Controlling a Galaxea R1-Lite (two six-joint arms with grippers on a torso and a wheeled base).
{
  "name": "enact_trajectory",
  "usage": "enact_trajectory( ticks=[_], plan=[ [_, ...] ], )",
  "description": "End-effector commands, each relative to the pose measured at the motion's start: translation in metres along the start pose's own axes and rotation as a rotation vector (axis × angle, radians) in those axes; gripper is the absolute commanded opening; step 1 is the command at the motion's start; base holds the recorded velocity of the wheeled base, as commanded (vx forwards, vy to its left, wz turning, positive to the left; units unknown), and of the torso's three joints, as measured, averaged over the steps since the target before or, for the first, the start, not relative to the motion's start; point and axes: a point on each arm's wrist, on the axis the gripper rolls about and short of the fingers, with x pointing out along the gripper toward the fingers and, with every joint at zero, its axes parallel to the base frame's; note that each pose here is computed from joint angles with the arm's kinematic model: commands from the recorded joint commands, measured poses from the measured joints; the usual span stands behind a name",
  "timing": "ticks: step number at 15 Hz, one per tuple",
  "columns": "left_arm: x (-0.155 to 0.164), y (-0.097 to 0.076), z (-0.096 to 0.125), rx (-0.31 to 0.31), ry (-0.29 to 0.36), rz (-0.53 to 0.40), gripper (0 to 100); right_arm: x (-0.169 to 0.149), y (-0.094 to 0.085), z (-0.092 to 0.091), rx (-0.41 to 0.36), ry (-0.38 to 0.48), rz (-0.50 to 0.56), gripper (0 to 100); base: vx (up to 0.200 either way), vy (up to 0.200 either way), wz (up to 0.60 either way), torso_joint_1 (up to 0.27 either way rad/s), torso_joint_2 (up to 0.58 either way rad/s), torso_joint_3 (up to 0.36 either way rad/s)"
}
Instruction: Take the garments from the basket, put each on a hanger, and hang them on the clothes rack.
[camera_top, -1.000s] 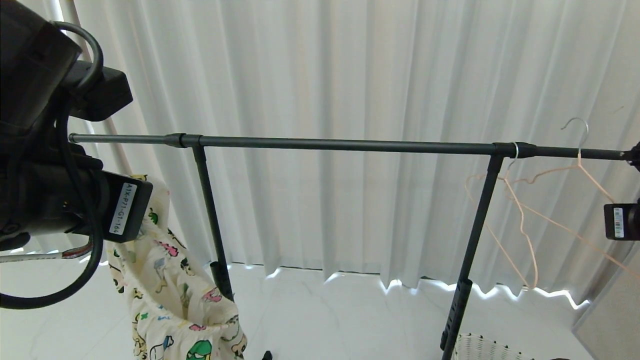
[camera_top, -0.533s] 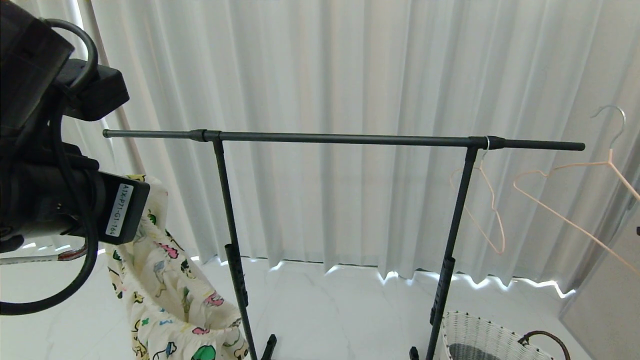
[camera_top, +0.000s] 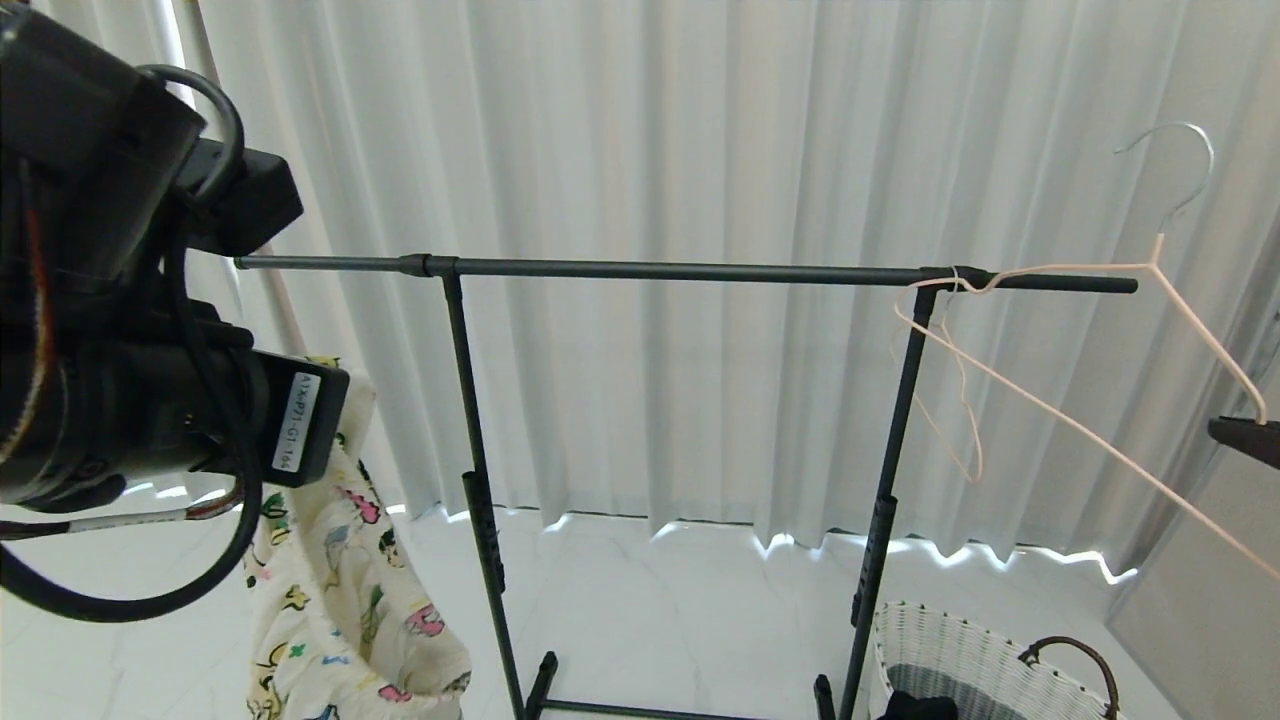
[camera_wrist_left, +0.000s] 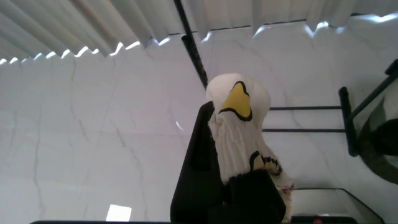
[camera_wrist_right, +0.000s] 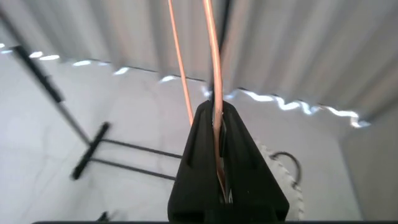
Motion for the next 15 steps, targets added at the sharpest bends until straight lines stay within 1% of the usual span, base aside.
enact_trajectory(
  ticks=[1, 2, 3, 4, 5, 6, 7, 8, 10, 11, 12, 15],
  plan=[
    [0.02, -0.016, 0.003, 0.032, 0.039, -0.007, 0, -0.003, 0.016, -0.009, -0.01, 0.022, 0.149, 0, 0.0, 0.0, 0.0, 0.0, 0.0, 0.0],
    [0.024, -0.019, 0.005, 0.035, 0.044, -0.006, 0, -0.004, 0.02, -0.011, -0.008, 0.032, 0.184, 0, 0.0, 0.0, 0.0, 0.0, 0.0, 0.0],
    [0.039, -0.031, 0.012, 0.048, 0.066, -0.004, 0, -0.007, 0.036, -0.016, -0.001, 0.057, 0.304, 0, 0.0, 0.0, 0.0, 0.0, 0.0, 0.0],
    [0.042, -0.033, 0.013, 0.052, 0.072, -0.004, 0, -0.008, 0.04, -0.016, 0.005, 0.063, 0.335, 0, 0.0, 0.0, 0.0, 0.0, 0.0, 0.0],
    [0.052, -0.038, 0.018, 0.051, 0.091, -0.024, 0, -0.012, 0.052, -0.019, 0.016, 0.084, 0.429, 0, 0.0, 0.0, 0.0, 0.0, 0.0, 0.0],
    [0.055, -0.04, 0.02, 0.044, 0.107, -0.09, 0, -0.015, 0.061, -0.022, 0.023, 0.108, 0.502, 0, 0.0, 0.0, 0.0, 0.0, 0.0, 0.0],
    [0.059, -0.044, 0.022, 0.037, 0.117, -0.123, 0, -0.018, 0.067, -0.027, 0.017, 0.129, 0.552, 0, 0.0, 0.0, 0.0, 0.0, 0.0, 0.0],
    [0.066, -0.047, 0.024, 0.01, 0.128, -0.115, 0, -0.02, 0.07, -0.032, 0.01, 0.148, 0.583, 0, 0.0, 0.0, 0.0, 0.0, 0.0, 0.0],
    [0.075, -0.054, 0.034, -0.094, 0.116, -0.108, 0, -0.026, 0.077, -0.034, 0.016, 0.163, 0.652, 0, 0.0, 0.0, 0.0, 0.0, 0.0, 0.0],
    [0.076, -0.055, 0.039, -0.115, 0.107, -0.109, 0, -0.029, 0.08, -0.034, 0.02, 0.174, 0.683, 0, 0.0, 0.0, 0.0, 0.0, 0.0, 0.0],
    [0.078, -0.054, 0.042, -0.123, 0.1, -0.105, 0, -0.03, 0.082, -0.035, 0.02, 0.18, 0.696, 0, 0.0, 0.0, 0.0, 0.0, 0.0, 0.0],
    [0.084, -0.053, 0.045, -0.135, 0.094, -0.075, 0, -0.029, 0.083, -0.034, 0.021, 0.181, 0.701, 0, 0.0, 0.0, 0.0, 0.0, 0.0, 0.0]
  ],
)
